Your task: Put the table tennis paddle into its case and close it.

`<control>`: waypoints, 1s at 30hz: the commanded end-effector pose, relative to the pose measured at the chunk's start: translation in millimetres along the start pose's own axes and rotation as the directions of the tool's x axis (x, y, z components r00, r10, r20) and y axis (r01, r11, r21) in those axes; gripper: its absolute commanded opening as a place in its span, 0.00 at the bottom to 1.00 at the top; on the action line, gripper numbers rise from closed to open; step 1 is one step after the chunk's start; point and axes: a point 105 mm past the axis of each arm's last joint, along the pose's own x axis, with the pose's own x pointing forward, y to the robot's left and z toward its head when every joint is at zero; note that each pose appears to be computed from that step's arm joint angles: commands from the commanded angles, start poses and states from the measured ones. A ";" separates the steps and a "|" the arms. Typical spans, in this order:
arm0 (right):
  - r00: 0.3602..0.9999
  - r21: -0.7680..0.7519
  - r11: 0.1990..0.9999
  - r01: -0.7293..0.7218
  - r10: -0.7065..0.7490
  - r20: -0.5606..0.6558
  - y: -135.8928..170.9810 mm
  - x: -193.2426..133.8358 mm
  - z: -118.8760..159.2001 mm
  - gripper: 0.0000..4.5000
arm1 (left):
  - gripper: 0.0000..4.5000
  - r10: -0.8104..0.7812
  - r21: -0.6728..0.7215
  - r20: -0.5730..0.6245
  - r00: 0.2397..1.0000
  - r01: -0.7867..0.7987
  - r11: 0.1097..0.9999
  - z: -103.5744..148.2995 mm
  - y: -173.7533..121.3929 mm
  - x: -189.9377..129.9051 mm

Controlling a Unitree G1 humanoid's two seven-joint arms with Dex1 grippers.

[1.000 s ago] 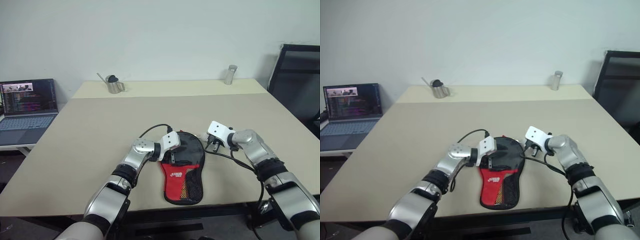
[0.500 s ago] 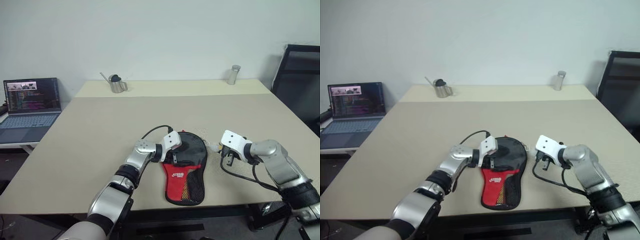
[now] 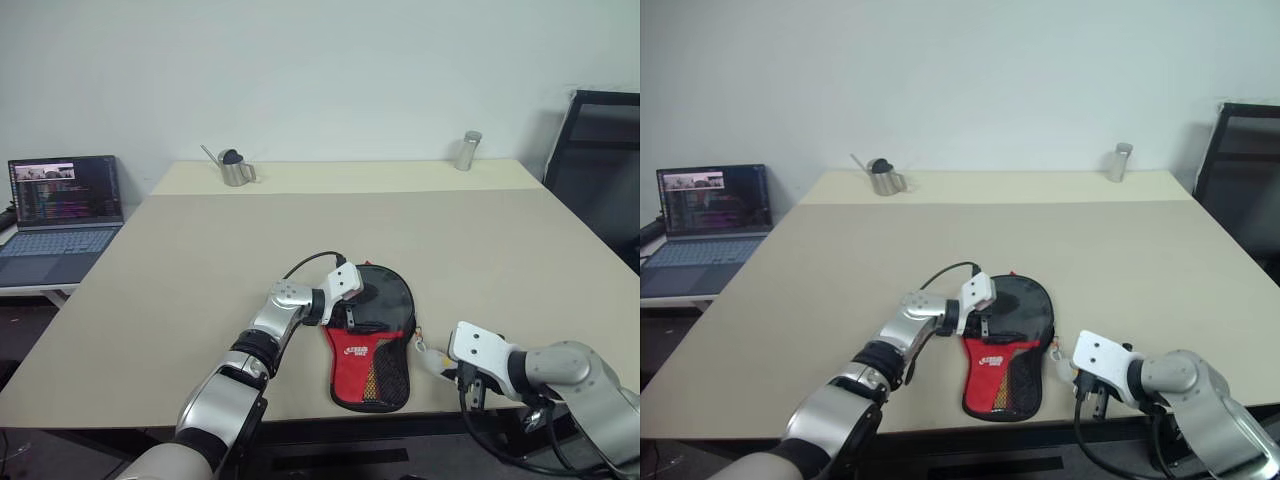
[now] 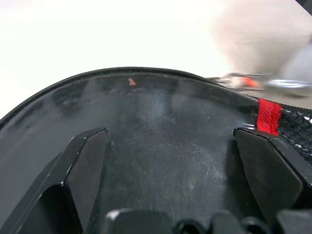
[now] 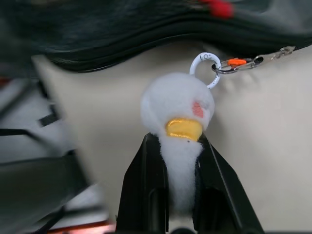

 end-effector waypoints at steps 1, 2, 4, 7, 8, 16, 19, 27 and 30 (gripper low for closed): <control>0.995 0.039 0.994 -0.099 0.099 0.020 23.1 -20.4 6.1 0.04 | 1.00 -0.035 -0.050 -0.079 0.996 0.031 0.998 -25.0 -12.4 1.4; 0.991 0.070 0.989 -0.132 0.131 0.022 30.3 -24.0 4.6 0.04 | 1.00 -0.035 -0.049 -0.079 0.996 0.031 0.998 -24.9 -12.3 1.5; 0.983 0.108 0.977 -0.183 0.181 0.028 41.9 -29.6 3.5 0.04 | 1.00 -0.034 -0.049 -0.080 0.996 0.030 0.998 -24.8 -12.1 1.6; 0.968 0.139 0.958 -0.251 0.247 0.044 57.8 -34.8 4.5 0.04 | 1.00 -0.036 -0.048 -0.081 0.996 0.032 0.998 -24.4 -11.9 2.1; 0.963 0.149 0.952 -0.268 0.263 0.050 62.9 -34.9 4.8 0.04 | 1.00 -0.038 -0.046 -0.083 0.996 0.034 0.998 -24.5 -12.1 2.4; 0.912 0.198 0.891 -0.408 0.386 0.141 98.3 -33.4 16.1 0.04 | 1.00 -0.042 -0.038 -0.088 0.995 0.039 0.999 -21.3 -11.3 6.9; 0.884 0.212 0.862 -0.461 0.425 0.194 107.9 -32.2 23.2 0.04 | 1.00 -0.041 -0.037 -0.088 0.995 0.038 0.999 -20.5 -11.3 8.6; 0.901 0.198 0.884 -0.424 0.388 0.196 104.5 -27.6 31.4 0.04 | 1.00 -0.037 -0.038 -0.086 0.996 0.034 0.999 -20.8 -11.3 9.3; 0.911 0.195 0.894 -0.403 0.372 0.179 99.0 -30.7 31.2 0.04 | 1.00 -0.030 -0.038 -0.087 0.996 0.027 0.999 -21.7 -10.7 8.3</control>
